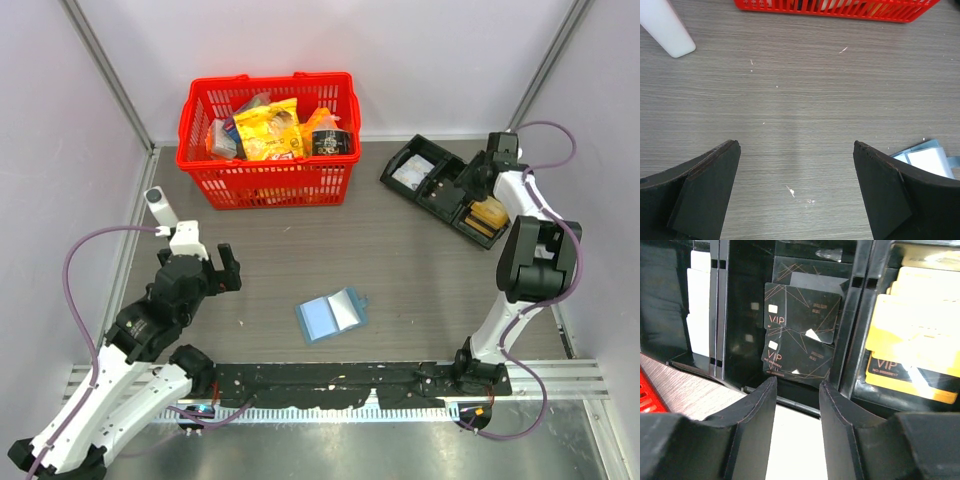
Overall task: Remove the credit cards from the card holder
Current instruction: Place the credit card in the storage box, then move the card holder to the center of the board.
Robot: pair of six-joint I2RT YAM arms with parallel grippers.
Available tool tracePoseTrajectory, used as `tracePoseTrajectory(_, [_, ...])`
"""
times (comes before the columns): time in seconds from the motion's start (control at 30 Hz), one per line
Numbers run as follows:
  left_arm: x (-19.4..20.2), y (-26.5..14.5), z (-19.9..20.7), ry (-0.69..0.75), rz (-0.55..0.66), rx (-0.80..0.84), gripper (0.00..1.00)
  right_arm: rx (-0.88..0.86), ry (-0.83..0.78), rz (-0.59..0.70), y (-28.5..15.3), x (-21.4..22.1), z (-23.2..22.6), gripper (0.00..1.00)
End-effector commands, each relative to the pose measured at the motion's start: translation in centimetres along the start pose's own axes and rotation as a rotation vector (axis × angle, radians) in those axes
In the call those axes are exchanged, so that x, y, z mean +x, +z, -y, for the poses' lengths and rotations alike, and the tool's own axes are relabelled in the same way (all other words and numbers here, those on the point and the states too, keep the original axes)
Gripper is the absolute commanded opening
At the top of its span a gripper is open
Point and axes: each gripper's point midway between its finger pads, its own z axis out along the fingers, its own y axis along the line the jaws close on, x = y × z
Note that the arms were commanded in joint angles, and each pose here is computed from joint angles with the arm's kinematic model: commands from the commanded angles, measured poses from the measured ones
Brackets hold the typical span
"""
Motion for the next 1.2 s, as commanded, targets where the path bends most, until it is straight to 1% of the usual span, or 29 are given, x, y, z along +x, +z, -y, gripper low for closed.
tracePoseTrajectory(0.0, [-0.7, 0.3, 0.3, -0.010, 0.027, 0.014, 1.00, -0.015, -0.053, 0.158, -5.4, -4.1, -1.8, 0.45])
tracePoseTrajectory(0.03, [-0.8, 0.3, 0.3, -0.012, 0.028, 0.013, 1.00, -0.025, -0.079, 0.149, -5.7, -3.2, -2.4, 0.45])
tracePoseTrajectory(0.07, [-0.8, 0.3, 0.2, -0.016, 0.030, 0.011, 1.00, -0.036, -0.096, 0.169, -6.7, -3.3, -3.0, 0.45])
tracePoseTrajectory(0.1, [-0.8, 0.3, 0.2, -0.015, 0.028, 0.010, 0.99, -0.049, -0.130, 0.150, -6.7, -1.8, -4.0, 0.45])
tracePoseTrajectory(0.13, [-0.8, 0.3, 0.2, -0.018, 0.028, 0.009, 1.00, -0.061, -0.144, 0.163, -7.6, -1.6, -4.5, 0.45])
tracePoseTrajectory(0.17, [-0.9, 0.4, 0.1, -0.020, 0.029, 0.004, 1.00, -0.083, -0.192, 0.142, -7.9, 0.3, -5.7, 0.45])
tracePoseTrajectory(0.2, [-0.8, 0.4, 0.1, -0.020, 0.027, 0.005, 1.00, -0.088, -0.199, 0.161, -9.0, 0.4, -5.9, 0.45])
tracePoseTrajectory(0.23, [-0.8, 0.4, 0.0, -0.020, 0.028, 0.002, 1.00, -0.129, -0.260, 0.130, -9.4, 3.1, -8.0, 0.45])
tracePoseTrajectory(0.33, [-0.8, 0.4, 0.0, -0.023, 0.028, 0.004, 1.00, -0.205, -0.341, 0.110, -11.8, 7.7, -10.5, 0.45])
tracePoseTrajectory(0.37, [-0.8, 0.4, 0.0, -0.021, 0.027, 0.002, 1.00, -0.262, -0.383, 0.085, -12.6, 10.0, -12.3, 0.46])
tracePoseTrajectory(0.4, [-0.8, 0.4, 0.0, -0.024, 0.028, 0.003, 1.00, -0.283, -0.395, 0.066, -13.2, 11.5, -12.4, 0.45])
tracePoseTrajectory(0.43, [-0.8, 0.4, 0.0, -0.024, 0.028, 0.001, 1.00, -0.331, -0.429, 0.046, -14.1, 13.6, -13.8, 0.45])
tracePoseTrajectory(0.5, [-0.8, 0.5, -0.1, -0.024, 0.027, -0.001, 1.00, -0.390, -0.460, -0.008, -15.3, 17.3, -14.8, 0.45])
tracePoseTrajectory(0.53, [-0.9, 0.4, -0.1, -0.027, 0.031, 0.000, 1.00, -0.418, -0.487, -0.047, -16.0, 19.8, -15.1, 0.45])
tracePoseTrajectory(0.57, [-0.9, 0.5, -0.1, -0.027, 0.030, -0.001, 1.00, -0.423, -0.492, -0.053, -16.4, 20.5, -15.1, 0.46])
tracePoseTrajectory(0.6, [-0.9, 0.5, -0.2, -0.028, 0.031, -0.005, 1.00, -0.440, -0.508, -0.093, -16.8, 22.8, -15.0, 0.45])
tracePoseTrajectory(0.63, [-0.9, 0.5, -0.2, -0.028, 0.032, -0.008, 1.00, -0.454, -0.513, -0.104, -17.1, 23.7, -15.0, 0.45])
tracePoseTrajectory(0.73, [-1.0, 0.4, -0.4, -0.032, 0.038, -0.015, 1.00, -0.490, -0.550, -0.175, -18.1, 28.3, -14.5, 0.46])
tracePoseTrajectory(0.83, [-0.9, 0.5, -0.4, -0.032, 0.035, -0.016, 1.00, -0.535, -0.575, -0.218, -19.5, 31.2, -14.6, 0.46])
tracePoseTrajectory(0.9, [-1.0, 0.5, -0.5, -0.031, 0.037, -0.020, 1.00, -0.565, -0.594, -0.264, -20.4, 34.1, -14.2, 0.46])
tracePoseTrajectory(1.07, [-0.9, 0.6, -0.8, -0.033, 0.038, -0.041, 1.00, -0.575, -0.625, -0.283, -21.1, 37.7, -13.6, 0.45])
tracePoseTrajectory(1.17, [-1.0, 0.5, -1.1, -0.039, 0.047, -0.050, 1.00, -0.582, -0.679, -0.292, -22.1, 40.4, -13.4, 0.45])
